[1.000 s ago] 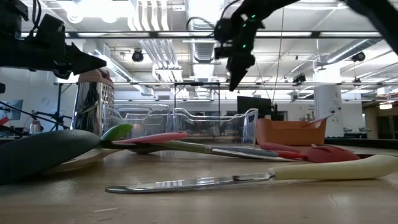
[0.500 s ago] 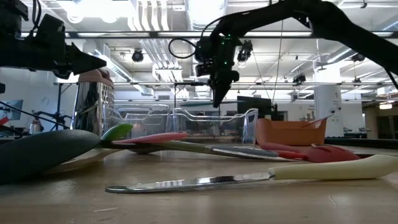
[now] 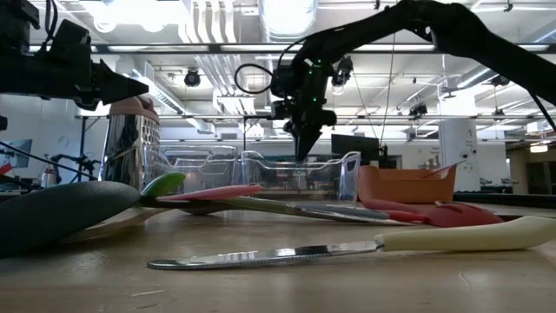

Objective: Pick & Place Kitchen Items
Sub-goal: Put the blue spatula into the right transparent bin

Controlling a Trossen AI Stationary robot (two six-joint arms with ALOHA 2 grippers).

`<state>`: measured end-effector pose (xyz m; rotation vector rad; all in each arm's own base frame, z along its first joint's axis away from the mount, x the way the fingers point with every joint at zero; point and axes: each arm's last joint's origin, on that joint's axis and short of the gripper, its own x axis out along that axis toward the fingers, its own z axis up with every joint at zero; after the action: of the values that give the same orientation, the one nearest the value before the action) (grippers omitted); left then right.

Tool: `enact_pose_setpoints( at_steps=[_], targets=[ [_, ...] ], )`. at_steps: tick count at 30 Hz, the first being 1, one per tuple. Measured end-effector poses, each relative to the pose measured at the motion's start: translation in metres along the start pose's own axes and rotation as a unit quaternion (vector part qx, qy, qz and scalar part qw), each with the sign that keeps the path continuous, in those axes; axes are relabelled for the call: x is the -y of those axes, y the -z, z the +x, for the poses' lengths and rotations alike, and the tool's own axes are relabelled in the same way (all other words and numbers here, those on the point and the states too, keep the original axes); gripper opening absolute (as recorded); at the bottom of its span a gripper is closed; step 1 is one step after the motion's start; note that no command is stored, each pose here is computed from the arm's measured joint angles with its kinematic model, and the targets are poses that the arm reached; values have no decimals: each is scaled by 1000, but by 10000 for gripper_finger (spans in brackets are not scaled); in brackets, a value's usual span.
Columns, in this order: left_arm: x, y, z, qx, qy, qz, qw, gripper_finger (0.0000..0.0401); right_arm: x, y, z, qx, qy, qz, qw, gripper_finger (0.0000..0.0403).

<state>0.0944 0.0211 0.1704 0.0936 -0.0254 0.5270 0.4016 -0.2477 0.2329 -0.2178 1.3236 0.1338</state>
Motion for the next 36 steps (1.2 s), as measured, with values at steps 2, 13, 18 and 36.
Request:
enact_pose_setpoints(
  at_steps=[2,13,18,36],
  targets=[
    [0,0,0,0,0,0,1000,30,0,2,5,-3,-2,-6,1000,20],
    [0,0,0,0,0,0,1000,30,4,10,27,0,2,-22,1000,20],
    [0,0,0,0,0,0,1000,30,5,15,36,-2,1,-22,1000,20],
    [0,0,0,0,0,0,1000,30,5,25,56,1,-11,-25,1000,20]
  ],
)
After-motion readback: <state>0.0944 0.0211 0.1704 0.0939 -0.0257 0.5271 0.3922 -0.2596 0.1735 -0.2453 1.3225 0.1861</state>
